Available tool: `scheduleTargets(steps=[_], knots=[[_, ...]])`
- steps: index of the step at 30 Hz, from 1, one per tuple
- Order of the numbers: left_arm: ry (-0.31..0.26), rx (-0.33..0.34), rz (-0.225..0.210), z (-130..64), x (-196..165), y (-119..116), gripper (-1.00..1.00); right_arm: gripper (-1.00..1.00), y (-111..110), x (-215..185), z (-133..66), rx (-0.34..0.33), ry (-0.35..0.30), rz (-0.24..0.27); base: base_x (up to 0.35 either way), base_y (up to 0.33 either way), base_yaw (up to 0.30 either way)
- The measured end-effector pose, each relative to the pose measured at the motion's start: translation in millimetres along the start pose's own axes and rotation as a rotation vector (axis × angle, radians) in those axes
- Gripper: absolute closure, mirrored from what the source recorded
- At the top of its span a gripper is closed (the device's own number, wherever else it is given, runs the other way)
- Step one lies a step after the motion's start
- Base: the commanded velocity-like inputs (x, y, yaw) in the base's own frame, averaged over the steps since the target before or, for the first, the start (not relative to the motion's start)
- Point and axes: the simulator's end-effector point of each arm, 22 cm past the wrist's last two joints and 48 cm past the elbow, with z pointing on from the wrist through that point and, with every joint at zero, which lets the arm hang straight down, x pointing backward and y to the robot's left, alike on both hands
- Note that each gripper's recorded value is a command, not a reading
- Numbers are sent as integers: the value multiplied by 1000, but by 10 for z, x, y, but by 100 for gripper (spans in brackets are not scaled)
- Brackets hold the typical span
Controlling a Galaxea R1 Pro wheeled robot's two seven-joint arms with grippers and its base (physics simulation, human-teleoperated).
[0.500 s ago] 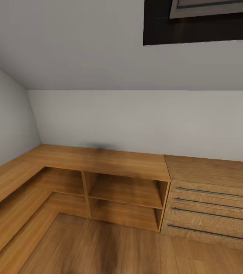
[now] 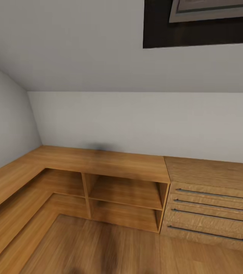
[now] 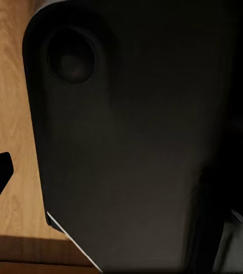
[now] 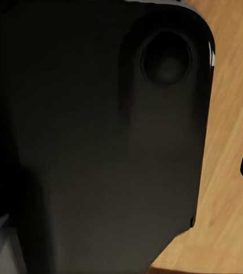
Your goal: In the bedroom, organize the workspace by keeping the computer under the desk, ensuring the monitor is on the desk, placing the keyboard on the desk next to the monitor, placing the mouse on the desk next to the keyboard, moving the folder from the swivel chair onto the desk next to the mouse, stacking the notebook on top of the folder with the pen on top of the notebook, and positioning the swivel chair next to the desk.
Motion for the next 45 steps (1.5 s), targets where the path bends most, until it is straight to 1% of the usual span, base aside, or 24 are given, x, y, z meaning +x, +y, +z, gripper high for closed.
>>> scheduleTargets(steps=[4, 11, 12, 13, 14, 15, 16, 17, 21, 22, 24, 25, 27, 28, 29, 31, 32, 35, 36, 39, 43, 45], knots=[[-1, -2, -1, -65, -5, 8, -100, -100, 6, -55, -66, -4, -24, 5, 0, 0, -106], [-11, -3, -7, -177, -51, 13, -100, -100, 57, -210, -184, -35, -77, 6, 0, 0, -259], [-16, -3, -8, -193, -70, 13, -100, -100, 172, -437, -227, -90, -156, 0, 0, 0, -288], [-22, -3, -8, -209, -99, 13, -100, -100, 187, -512, -251, -99, -174, -1, 0, 0, -291], [-41, -3, -8, -228, -191, 10, -100, -100, 195, -683, -289, -110, -214, -3, 0, 0, -293], [-71, -4, -9, -251, -335, 13, -100, -100, 187, -893, -340, -115, -267, -3, 0, 0, -274], [-130, -5, -8, -294, -612, 23, -100, -100, 181, -1220, -435, -119, -359, -3, 0, 0, -234], [-176, -5, -8, -342, -832, 20, -100, -100, 187, -1419, -516, -122, -424, -10, 0, 0, -217], [-281, -4, -8, -516, -1321, 13, -100, -100, 203, -1787, -744, -124, -569, -25, 0, 0, -187], [-333, -4, -9, -605, -1559, 10, -100, -100, 218, -1996, -873, -125, -651, -31, 0, 0, -173], [-380, -2, -10, -714, -1772, -3, -100, -100, 260, -2264, -1048, -129, -742, -36, 0, 0, -205], [-430, 0, -10, -823, -1996, -19, -100, -100, 324, -2670, -1277, -134, -855, -34, 0, 0, -244], [-436, 1, -11, -863, -2022, -29, -100, -100, 332, -2909, -1413, -133, -904, -27, 0, 0, -266], [-430, 2, -10, -865, -1994, -32, -100, -100, 324, -2962, -1445, -131, -912, -23, 0, 0, -282], [-408, 2, -10, -835, -1893, -38, -100, -100, 289, -3045, -1477, -124, -922, -17, 0, 0, -289], [-418, 1, -10, -852, -1861, -30, -100, -100, 201, -3073, -1497, -109, -921, -13, 0, 0, -292], [-487, 0, -10, -925, -1976, -10, -100, -100, 110, -3084, -1508, -94, -921, -11, 0, 0, -294], [-554, 0, -8, -1038, -2092, -5, -100, -100, 65, -3088, -1552, -87, -922, -12, 0, 0, -295], [-591, 0, -7, -1080, -2151, -5, -100, -100, 38, -3091, -1554, -82, -922, -12, 0, 0, -295], [-626, 0, -6, -1098, -2143, -8, -100, -100, 1, -3096, -1557, -77, -923, -13, 0, 0, -295], [-643, -3, -3, -1090, -2081, -1, -100, -100, -14, -3102, -1562, -74, -925, -13, 0, 0, -296], [-664, -5, -2, -1108, -2078, 13, -100, -100, -19, -3107, -1567, -74, -927, -13, 0, 0, -296]])
